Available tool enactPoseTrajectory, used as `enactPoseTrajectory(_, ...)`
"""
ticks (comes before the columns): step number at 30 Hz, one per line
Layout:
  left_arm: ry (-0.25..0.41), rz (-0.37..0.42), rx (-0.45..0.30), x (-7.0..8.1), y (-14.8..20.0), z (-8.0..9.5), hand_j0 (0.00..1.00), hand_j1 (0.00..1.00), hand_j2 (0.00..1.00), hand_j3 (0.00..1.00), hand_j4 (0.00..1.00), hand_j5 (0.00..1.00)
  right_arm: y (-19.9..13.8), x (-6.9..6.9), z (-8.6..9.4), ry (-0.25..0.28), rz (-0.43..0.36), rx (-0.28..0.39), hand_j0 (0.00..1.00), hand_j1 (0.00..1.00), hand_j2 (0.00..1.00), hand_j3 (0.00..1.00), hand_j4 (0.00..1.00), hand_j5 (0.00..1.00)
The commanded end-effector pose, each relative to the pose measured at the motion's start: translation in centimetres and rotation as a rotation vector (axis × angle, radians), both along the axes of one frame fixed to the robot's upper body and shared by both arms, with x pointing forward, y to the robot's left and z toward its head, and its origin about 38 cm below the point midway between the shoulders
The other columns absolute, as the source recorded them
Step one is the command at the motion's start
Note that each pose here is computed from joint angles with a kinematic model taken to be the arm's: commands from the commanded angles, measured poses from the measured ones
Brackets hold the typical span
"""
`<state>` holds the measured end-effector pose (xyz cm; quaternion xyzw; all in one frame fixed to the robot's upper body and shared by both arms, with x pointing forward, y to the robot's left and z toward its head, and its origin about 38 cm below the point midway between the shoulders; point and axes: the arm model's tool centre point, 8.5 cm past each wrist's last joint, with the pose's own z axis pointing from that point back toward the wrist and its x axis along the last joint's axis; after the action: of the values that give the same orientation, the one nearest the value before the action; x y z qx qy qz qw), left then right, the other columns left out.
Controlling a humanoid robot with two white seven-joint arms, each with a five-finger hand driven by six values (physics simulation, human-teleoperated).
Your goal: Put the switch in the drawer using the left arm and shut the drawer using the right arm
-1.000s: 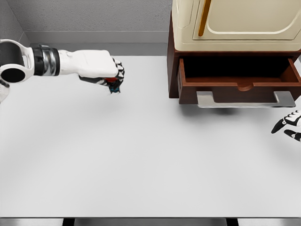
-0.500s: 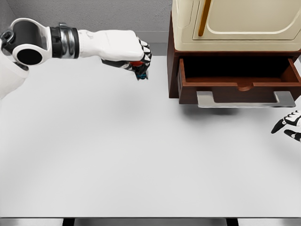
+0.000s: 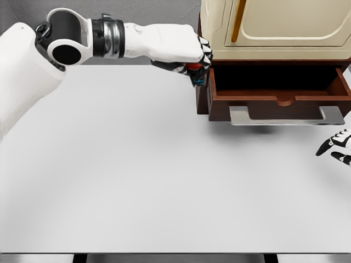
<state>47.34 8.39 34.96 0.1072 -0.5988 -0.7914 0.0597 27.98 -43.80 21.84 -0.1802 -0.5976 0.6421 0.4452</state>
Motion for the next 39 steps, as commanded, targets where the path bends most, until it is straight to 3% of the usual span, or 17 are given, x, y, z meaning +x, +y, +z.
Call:
enactPoseTrajectory(1,0.011,-0.017,-0.016,-0.1,-1.2,0.0,0.31,0.31,0.31,0.31,0.31,0.31,0.0,0.0,0.1,0.0,-0.001,0.007,0.5,0.5,0.5,0.5,0.5,0.5)
enactPoseTrajectory(8,0.046,-0.01,-0.033,1.1,-3.4,-0.2,0.31,0.31,0.31,0.31,0.31,0.31,0.0,0.0,0.1,0.0,-0.001,0.007,0.5,0.5,0.5,0.5,0.5,0.5)
enactPoseTrajectory(18,0.111,-0.029,-0.066,1.5,-6.5,-1.2,0.31,0.31,0.31,0.31,0.31,0.31,0.1,0.0,0.0,0.003,0.0,0.007,0.5,0.5,0.5,0.5,0.5,0.5)
enactPoseTrajectory(28,0.167,-0.051,-0.176,1.3,-8.7,-0.9,0.31,0.31,0.31,0.31,0.31,0.31,0.1,0.0,-0.1,0.005,0.002,0.008,0.5,0.5,0.5,0.5,0.5,0.5)
enactPoseTrajectory(36,0.202,-0.045,-0.188,1.2,-8.7,-2.4,0.31,0.31,0.31,0.31,0.31,0.31,0.1,0.0,-0.1,0.005,0.002,0.008,0.5,0.5,0.5,0.5,0.5,0.5)
enactPoseTrajectory(39,0.233,-0.019,-0.182,1.9,-8.8,-3.3,0.31,0.31,0.31,0.31,0.31,0.31,0.1,0.0,-0.1,0.005,0.002,0.008,0.5,0.5,0.5,0.5,0.5,0.5)
